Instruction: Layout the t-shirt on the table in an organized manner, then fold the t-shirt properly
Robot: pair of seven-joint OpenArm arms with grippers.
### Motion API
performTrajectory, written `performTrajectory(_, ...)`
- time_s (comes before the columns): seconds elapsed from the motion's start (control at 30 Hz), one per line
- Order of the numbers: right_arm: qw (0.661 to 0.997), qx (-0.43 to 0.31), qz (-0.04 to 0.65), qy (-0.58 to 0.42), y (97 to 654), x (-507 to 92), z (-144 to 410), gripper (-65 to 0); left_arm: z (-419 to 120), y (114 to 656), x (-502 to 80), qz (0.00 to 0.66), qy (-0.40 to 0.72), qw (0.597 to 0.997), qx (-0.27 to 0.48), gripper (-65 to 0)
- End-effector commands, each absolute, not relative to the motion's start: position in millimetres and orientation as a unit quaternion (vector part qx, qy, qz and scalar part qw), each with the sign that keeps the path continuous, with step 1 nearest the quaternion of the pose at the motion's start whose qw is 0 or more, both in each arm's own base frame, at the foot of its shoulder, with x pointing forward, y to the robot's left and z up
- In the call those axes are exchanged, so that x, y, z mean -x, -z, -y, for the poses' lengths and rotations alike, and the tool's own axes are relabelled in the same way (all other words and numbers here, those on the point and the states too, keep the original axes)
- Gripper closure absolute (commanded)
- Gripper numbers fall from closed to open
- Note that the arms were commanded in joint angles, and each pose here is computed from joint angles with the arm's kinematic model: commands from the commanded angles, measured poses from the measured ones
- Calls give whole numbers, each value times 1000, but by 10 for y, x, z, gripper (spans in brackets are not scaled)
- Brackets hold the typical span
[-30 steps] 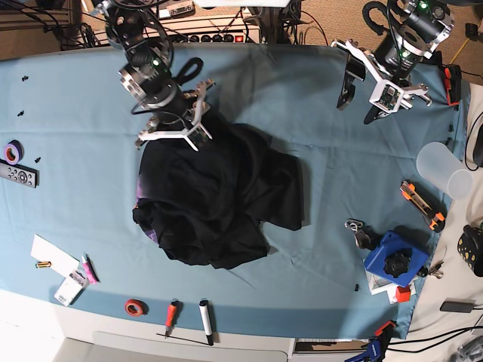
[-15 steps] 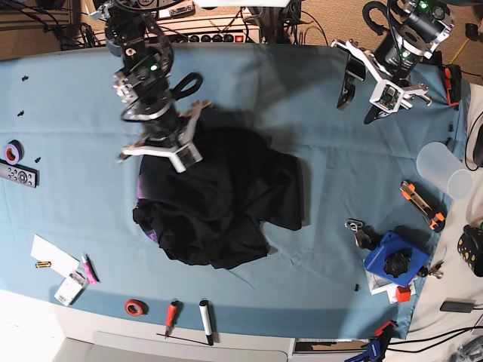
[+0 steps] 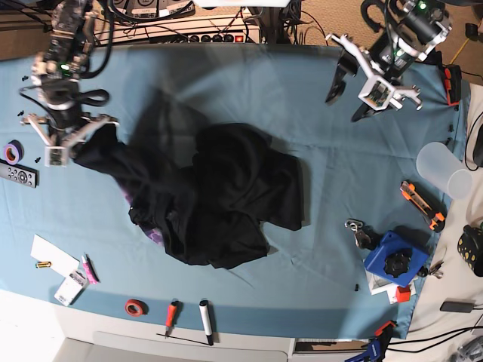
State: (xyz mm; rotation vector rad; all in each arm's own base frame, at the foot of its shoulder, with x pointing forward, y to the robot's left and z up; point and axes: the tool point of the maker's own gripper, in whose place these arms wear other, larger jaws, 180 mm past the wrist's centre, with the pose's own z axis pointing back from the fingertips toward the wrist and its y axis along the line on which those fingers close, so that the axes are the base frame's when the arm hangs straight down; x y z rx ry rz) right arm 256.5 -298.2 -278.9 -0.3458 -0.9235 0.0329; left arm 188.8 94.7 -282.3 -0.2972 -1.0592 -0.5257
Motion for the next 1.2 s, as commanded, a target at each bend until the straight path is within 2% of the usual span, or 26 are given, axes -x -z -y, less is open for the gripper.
performTrajectory(0.0, 869, 174, 464, -9, 2651, -2584, 3060, 0, -865, 2738, -1939, 516, 249, 805, 155, -322)
performTrajectory(0.2, 878, 140, 457, 26, 2767, -2486, 3273, 0, -444, 3070, -2152, 495, 284, 799, 191, -322)
performTrajectory(0.43, 891, 124, 435, 39, 2993, -2459, 3328, 0, 65, 2958, -2457, 529, 331, 752, 211, -322)
performTrajectory(0.53, 891, 125, 434, 39, 2994, -2458, 3328, 0, 163, 3042, -2655, 533, 311, 764, 191, -322)
performTrajectory(0.7, 892, 125, 433, 35, 2997, -2457, 3325, 0, 182, 3233, -2926, 516, 241, 805, 166, -322)
performTrajectory(0.9, 893, 126, 432, 29, 3000, -2456, 3319, 0, 336, 3431, -2971, 470, 222, 831, 197, -322)
performTrajectory(1.0, 893, 132, 430, 28, 3001, -2451, 3334, 0, 386, 3425, -2944, 465, 221, 829, 217, -321)
performTrajectory(1.07, 893, 135, 429, 27, 3000, -2448, 3345, 0, 387, 3428, -2943, 464, 221, 830, 217, -277)
performTrajectory(1.17, 891, 134, 433, 27, 2990, -2457, 3341, 0, 383, 3475, -2935, 459, 220, 833, 217, -104)
